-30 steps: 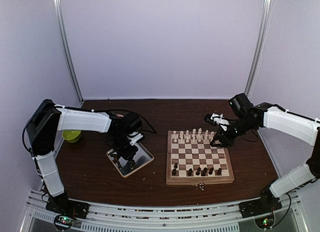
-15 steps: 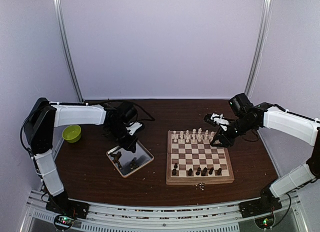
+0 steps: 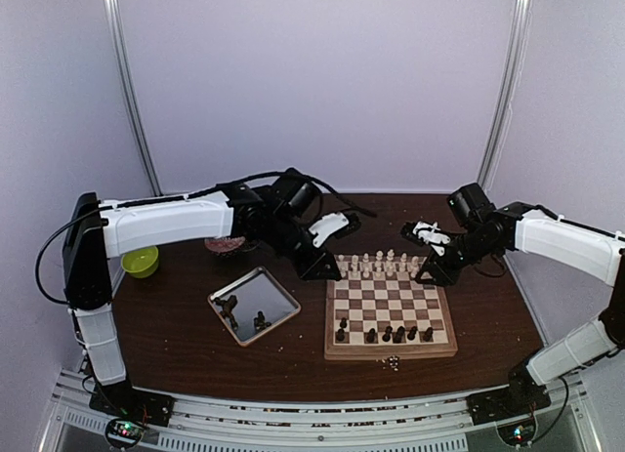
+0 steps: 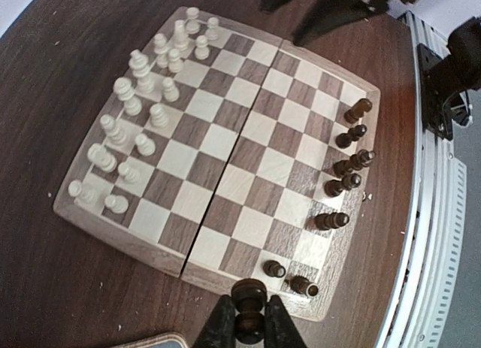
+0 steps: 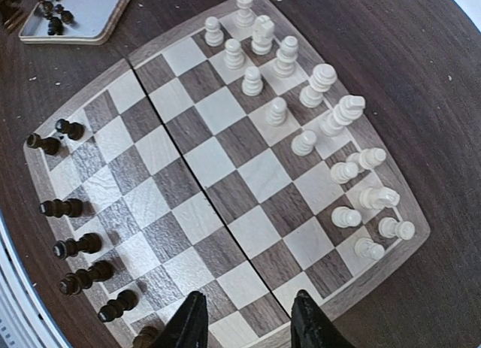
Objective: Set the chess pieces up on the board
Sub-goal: Pick up the pawn from the storage box, then place the pawn at g7.
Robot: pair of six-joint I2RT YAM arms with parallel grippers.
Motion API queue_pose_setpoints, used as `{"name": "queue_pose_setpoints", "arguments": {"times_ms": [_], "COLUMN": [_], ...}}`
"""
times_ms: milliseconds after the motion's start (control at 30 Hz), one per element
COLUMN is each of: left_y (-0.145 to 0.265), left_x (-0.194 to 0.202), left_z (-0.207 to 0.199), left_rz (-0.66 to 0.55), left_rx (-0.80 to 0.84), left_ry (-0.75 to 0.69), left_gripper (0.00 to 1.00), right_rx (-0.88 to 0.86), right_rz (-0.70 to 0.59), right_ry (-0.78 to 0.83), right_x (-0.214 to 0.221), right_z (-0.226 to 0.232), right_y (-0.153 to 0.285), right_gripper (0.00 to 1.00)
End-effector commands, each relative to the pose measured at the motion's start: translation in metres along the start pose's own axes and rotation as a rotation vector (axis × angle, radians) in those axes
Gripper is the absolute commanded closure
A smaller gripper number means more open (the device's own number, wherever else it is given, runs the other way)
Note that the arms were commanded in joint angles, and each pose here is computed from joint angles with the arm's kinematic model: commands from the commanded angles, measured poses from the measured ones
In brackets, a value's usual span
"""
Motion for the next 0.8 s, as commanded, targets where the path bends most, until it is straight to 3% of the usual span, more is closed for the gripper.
{"name": "queue_pose_setpoints", "arguments": {"times_ms": [0, 433, 767], "left_y": [-0.011, -0.067, -0.096], "left_x": [-0.011, -0.026, -0.021], "left_z": [-0.010, -0.052, -0.059], "left_rz": [0.061, 0.270, 0.340], "left_rx": [0.010, 0.075, 0.073], "left_ry": [-0.199, -0.489, -0.522], "left_gripper": [0.84, 0.82, 0.82], "right_rx": [0.159, 0.238, 0.217], "right_rz": [-0.047, -0.108, -0.103], "right_ry": [-0.033, -0.116, -0.106], "right_x": [-0.004, -0.004, -0.004], "right_z": [-0.012, -0.029, -0.027], "right_y": [0.005, 0.017, 0.017], "right_gripper": [0.61, 0.60, 0.60]}}
Point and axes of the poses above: each gripper's point midway between its finger pads, its own y axis back along the fingers, its own z axis along the line the jaws close on, x = y × z, the point moved 10 cm from there along y, back along the fingers, and after that the axes turned 15 degrees about -y, right-handed, at the moved point
